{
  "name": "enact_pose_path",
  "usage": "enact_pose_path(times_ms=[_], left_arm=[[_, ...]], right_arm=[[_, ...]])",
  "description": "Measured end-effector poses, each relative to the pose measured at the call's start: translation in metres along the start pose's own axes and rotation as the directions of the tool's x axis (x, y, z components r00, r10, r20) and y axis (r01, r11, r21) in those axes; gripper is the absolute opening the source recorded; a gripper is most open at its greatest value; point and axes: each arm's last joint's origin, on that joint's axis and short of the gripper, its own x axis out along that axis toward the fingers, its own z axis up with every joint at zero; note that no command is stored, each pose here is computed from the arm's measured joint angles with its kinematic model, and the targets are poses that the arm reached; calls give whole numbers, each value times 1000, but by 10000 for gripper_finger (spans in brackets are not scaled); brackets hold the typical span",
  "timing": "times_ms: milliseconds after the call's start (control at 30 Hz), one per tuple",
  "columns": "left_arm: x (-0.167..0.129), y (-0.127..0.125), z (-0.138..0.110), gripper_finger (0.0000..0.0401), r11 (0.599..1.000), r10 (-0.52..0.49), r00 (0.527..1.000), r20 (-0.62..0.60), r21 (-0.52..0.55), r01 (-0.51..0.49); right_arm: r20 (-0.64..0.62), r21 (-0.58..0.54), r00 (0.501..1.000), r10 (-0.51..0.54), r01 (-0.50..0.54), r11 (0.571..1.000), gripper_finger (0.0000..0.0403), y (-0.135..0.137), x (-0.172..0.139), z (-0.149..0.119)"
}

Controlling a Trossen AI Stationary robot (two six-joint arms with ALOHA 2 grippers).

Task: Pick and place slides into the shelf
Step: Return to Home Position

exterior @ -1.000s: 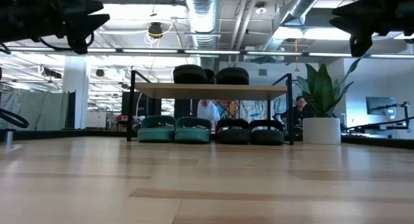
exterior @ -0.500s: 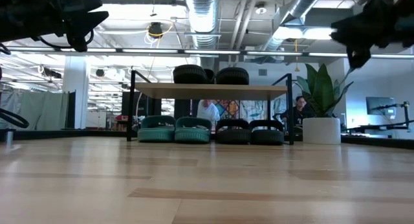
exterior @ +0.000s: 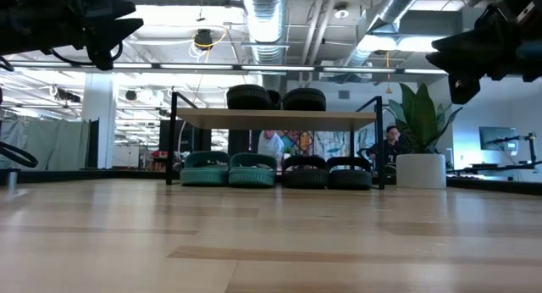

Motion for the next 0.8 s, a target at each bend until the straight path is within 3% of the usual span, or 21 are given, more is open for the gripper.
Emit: enact_pose_path(times_ms=[167, 400, 800], left_arm=[[0, 1, -5, 139, 1000, 8, 999, -47, 12, -7], [-3, 2, -22, 139, 999, 12, 974, -227, 50, 0], [-5, 2, -31, 139, 998, -43, 946, -321, 22, 53]], right_arm=[[-30, -33, 1000, -8, 7, 999, 98, -1, 0, -3], [-64, -160, 998, -14, 3, 987, 98, -1, 1, -6], [-63, -162, 998, -13, 2, 987, 98, -1, 1, -6]])
